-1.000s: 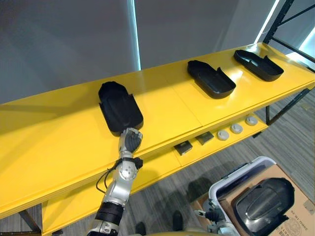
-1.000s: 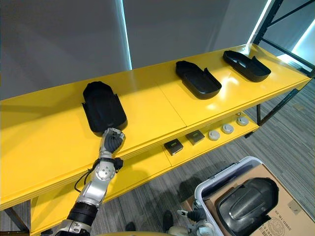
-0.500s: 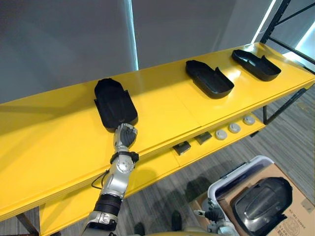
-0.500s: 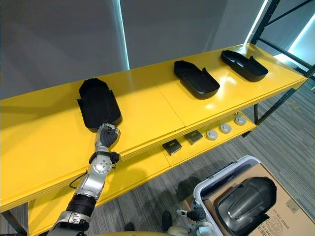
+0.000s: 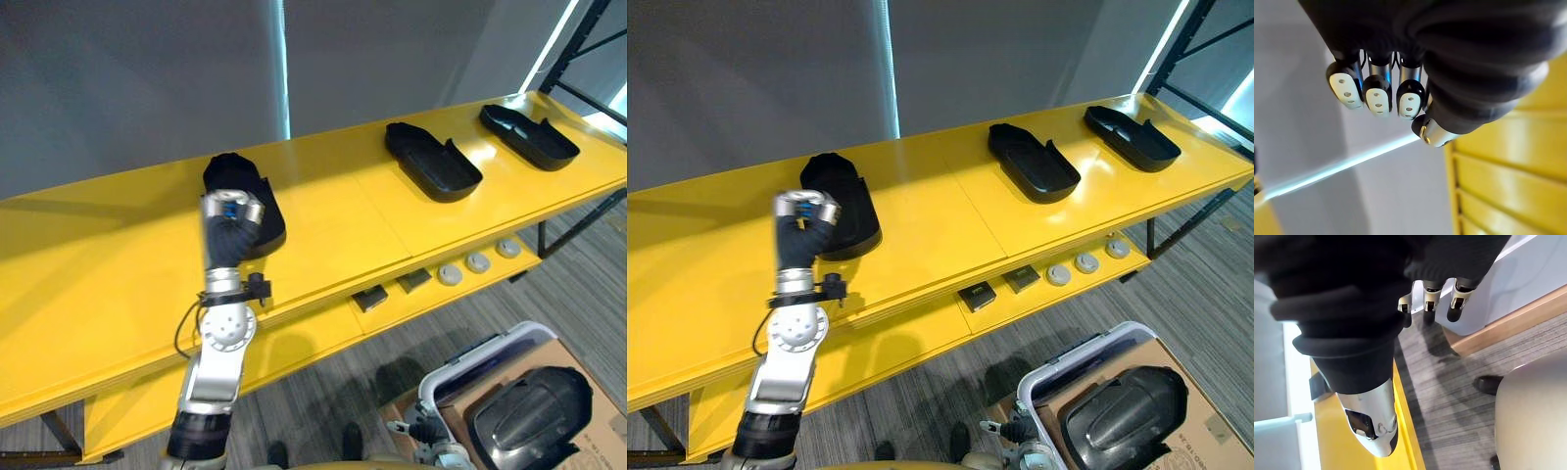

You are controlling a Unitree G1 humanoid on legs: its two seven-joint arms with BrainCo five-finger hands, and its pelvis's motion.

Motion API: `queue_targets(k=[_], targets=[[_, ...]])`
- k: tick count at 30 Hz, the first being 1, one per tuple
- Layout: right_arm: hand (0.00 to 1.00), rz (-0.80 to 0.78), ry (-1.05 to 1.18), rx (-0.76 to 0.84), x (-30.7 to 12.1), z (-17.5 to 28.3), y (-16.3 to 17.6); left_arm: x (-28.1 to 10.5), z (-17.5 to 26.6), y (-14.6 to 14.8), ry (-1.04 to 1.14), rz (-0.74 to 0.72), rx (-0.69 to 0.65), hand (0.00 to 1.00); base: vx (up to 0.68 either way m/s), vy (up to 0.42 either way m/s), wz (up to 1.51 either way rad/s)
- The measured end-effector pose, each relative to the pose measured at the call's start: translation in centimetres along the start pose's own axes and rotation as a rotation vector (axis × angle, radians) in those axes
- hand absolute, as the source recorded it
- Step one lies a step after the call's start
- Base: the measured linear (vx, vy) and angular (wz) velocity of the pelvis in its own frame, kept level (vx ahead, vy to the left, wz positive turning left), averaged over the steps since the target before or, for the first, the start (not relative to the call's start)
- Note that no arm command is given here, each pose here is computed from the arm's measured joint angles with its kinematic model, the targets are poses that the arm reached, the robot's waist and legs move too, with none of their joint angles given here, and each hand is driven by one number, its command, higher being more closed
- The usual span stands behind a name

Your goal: Walk over and take plastic housings, then place them on the shelf

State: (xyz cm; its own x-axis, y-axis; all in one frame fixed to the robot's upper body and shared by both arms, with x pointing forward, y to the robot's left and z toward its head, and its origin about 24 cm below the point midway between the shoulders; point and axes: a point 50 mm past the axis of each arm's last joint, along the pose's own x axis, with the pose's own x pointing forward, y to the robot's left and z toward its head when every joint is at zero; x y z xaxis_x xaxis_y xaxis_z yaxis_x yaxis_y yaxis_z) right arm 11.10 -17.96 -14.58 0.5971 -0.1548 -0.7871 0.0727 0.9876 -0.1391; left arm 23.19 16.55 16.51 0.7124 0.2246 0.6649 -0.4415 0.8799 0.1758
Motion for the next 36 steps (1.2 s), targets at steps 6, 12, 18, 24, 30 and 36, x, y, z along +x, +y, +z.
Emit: queue_targets(k=[6,12,18,24,30,36], targets=[[0.00,-0.034,0.043,0.007,-0.1,-1.0,-1.2,-2.7,-1.2,12.1,0.072,0.546,0.120,1.00,-0.03,-0.001,0.28],[0.00,-0.086,0.064,0.036,-0.4,-1.7,-2.2,-9.6,-5.4,15.9,0.437,0.687,0.242,1.00,0.00,-0.007,0.28],[0.00,-0.074,-0.052,0.053,-0.2,1.1,-1.5,-22.7,-13.3,13.1,1.225,0.465,0.204,0.00,0.01,-0.007,0.02],[0.00,-0.054,-0.033,0.064,-0.2,0.8,-0.8,-31.5,-14.8,8.3,1.673,0.186,0.091,0.00,0.01,0.010,-0.12],[0.00,-0.060,0.043,0.071,-0.2,-0.9,-1.1,-31.6,-15.8,7.4,1.710,0.021,0.128,0.00,0.01,0.004,-0.06],[0.00,-0.087,0.031,0.089,0.0,-0.4,-1.5,-30.5,-16.4,5.6,1.669,-0.112,0.140,0.00,0.00,0.001,-0.13]])
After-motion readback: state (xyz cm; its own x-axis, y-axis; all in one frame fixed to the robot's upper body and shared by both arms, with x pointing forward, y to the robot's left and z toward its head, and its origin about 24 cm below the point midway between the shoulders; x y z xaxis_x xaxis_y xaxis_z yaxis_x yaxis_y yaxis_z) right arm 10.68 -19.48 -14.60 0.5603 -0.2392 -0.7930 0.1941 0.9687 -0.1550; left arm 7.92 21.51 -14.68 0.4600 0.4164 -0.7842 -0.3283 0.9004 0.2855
